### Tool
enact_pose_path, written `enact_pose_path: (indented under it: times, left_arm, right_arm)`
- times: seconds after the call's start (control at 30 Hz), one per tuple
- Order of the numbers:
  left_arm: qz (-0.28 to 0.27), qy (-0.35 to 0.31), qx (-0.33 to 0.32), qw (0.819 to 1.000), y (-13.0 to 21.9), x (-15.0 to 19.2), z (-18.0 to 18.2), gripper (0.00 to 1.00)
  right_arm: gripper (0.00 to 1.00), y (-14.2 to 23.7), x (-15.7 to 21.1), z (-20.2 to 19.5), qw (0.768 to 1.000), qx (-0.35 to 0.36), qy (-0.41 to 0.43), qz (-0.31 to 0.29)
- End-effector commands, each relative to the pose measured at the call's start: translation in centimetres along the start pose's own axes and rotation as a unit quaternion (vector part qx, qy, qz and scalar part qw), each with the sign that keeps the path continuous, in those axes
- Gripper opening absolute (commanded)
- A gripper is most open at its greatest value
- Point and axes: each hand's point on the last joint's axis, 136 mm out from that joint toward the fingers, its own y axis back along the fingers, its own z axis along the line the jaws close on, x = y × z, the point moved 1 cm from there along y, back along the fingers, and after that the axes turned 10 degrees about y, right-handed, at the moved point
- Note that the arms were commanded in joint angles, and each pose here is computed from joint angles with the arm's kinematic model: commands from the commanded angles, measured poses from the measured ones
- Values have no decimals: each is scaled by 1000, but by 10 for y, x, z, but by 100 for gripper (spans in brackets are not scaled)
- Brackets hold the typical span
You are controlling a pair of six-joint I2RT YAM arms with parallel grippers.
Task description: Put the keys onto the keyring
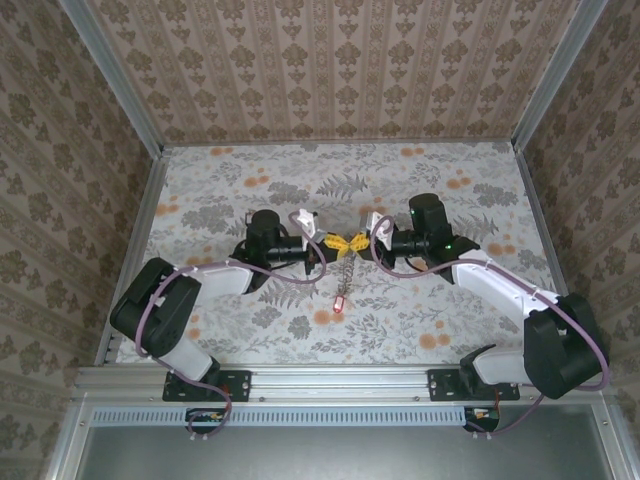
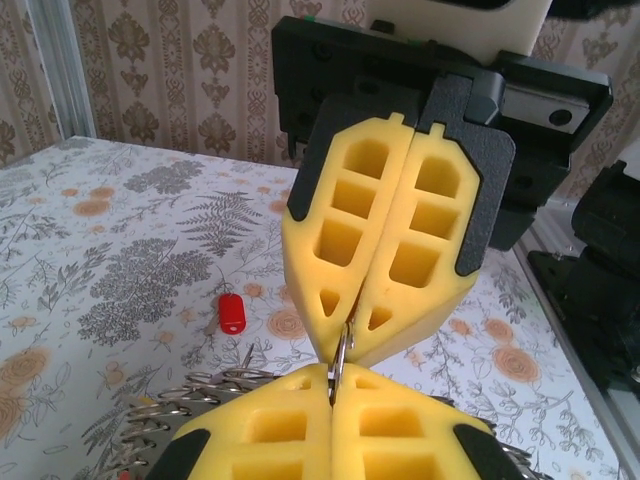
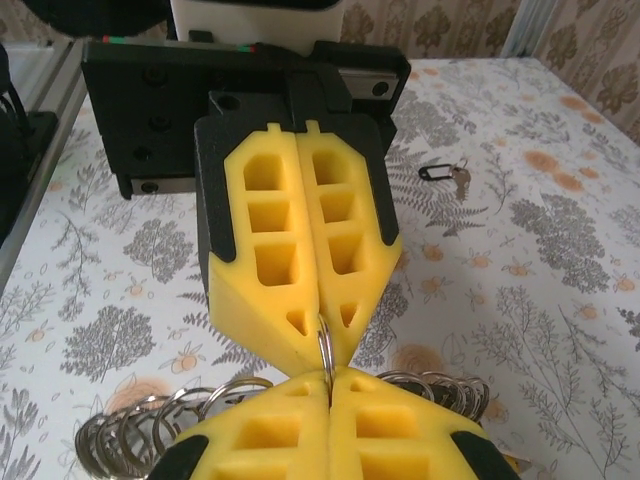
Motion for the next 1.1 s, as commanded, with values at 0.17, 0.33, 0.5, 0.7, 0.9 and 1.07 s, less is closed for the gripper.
enact_pose_path:
  times: [0.17,0.33,0.5,0.7,0.9,1.07]
  left_arm:
    - [48,-55,13,997,2,-13,-11,9]
    - [49,-61,21,997,0,-14,-16,10]
    - [44,-72,24,996,1,-17,-21,7]
    - [36,-102,9,994,4,-23,-26,0]
    - [64,-166,-38,983,5,-21,-26,0]
    - [93,-201,-57,973,6,-19,-27,0]
  right_arm:
    - [0,10,-21,6,999,-28,46,6]
    - [0,7,-23,5,999,-25,40,-11]
    - [0,5,-21,6,999,-20,32,-28]
    - [1,2,-9,6,999,-11,32,-34]
    - [24,-1,4,2,999,-2,34,-3]
    - [27,4,7,2,999,5,49,17]
